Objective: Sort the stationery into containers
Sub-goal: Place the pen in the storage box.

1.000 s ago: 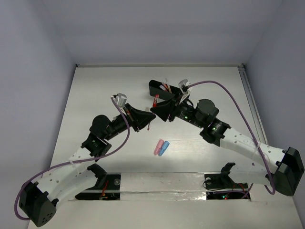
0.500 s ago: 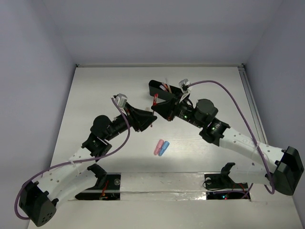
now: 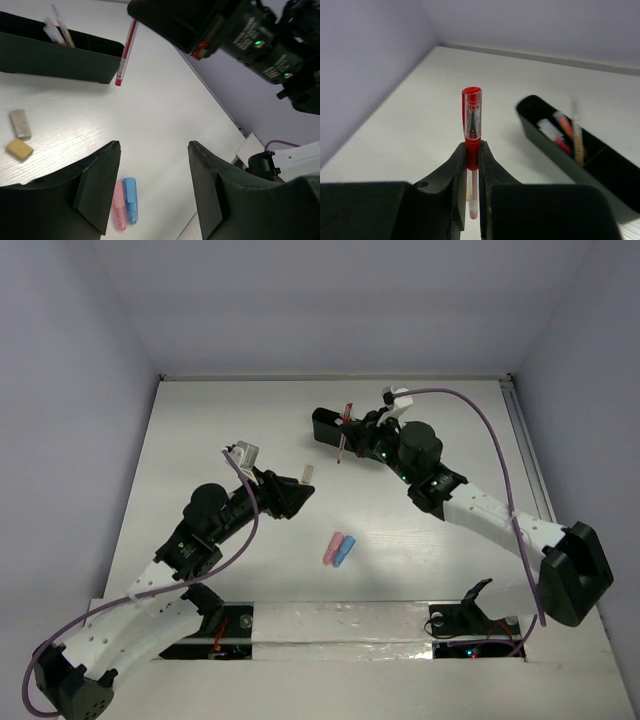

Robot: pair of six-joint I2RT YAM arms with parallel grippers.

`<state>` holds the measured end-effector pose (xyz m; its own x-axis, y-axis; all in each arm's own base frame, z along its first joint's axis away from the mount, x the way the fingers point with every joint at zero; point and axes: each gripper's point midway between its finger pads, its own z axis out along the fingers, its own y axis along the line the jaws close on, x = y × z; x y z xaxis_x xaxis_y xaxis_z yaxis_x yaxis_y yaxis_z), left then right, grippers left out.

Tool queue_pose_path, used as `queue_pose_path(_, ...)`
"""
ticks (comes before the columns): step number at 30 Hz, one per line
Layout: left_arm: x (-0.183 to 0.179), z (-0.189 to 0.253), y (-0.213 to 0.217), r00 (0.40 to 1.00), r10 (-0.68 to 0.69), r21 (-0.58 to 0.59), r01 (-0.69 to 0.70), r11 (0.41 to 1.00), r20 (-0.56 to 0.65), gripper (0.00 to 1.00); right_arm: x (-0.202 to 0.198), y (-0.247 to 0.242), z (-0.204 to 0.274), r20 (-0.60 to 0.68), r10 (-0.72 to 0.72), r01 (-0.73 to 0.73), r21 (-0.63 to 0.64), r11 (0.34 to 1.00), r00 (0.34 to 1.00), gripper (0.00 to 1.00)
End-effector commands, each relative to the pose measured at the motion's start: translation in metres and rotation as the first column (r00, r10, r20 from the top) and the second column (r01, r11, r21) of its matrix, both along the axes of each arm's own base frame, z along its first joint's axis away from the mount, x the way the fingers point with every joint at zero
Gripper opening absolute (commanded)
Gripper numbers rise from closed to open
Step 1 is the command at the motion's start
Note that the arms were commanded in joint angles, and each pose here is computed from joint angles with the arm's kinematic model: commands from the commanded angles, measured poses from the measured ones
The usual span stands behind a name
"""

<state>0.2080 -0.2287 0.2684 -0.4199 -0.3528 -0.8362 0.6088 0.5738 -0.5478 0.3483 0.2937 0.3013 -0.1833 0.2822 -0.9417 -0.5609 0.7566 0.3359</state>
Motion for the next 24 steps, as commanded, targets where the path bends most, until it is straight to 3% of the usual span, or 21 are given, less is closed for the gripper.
queue_pose_path(1,-0.001,0.048,0.02,0.991,0.078,-0.003,-0.078,0.997,0.108,0.53,0.049,-0.034,0.007,0.121,-0.215,0.227,-0.095,0.969,0.969,0.0)
queue_pose_path(7,0.001,0.057,0.045,0.972,0.169,0.068,-0.182,0.981,0.162,0.53,0.095,-0.051,0.001,0.229,-0.328,0.376,-0.215,0.901,0.917,0.0)
queue_pose_path(12,0.002,0.049,0.044,0.974,0.16,0.09,-0.176,0.98,0.158,0.52,0.121,-0.06,-0.003,0.268,-0.372,0.435,-0.241,0.867,0.889,0.0)
queue_pose_path(24,0.001,0.052,0.046,0.971,0.161,0.094,-0.179,0.979,0.176,0.5,0.158,-0.052,-0.025,0.301,-0.357,0.442,-0.29,0.849,0.884,0.0)
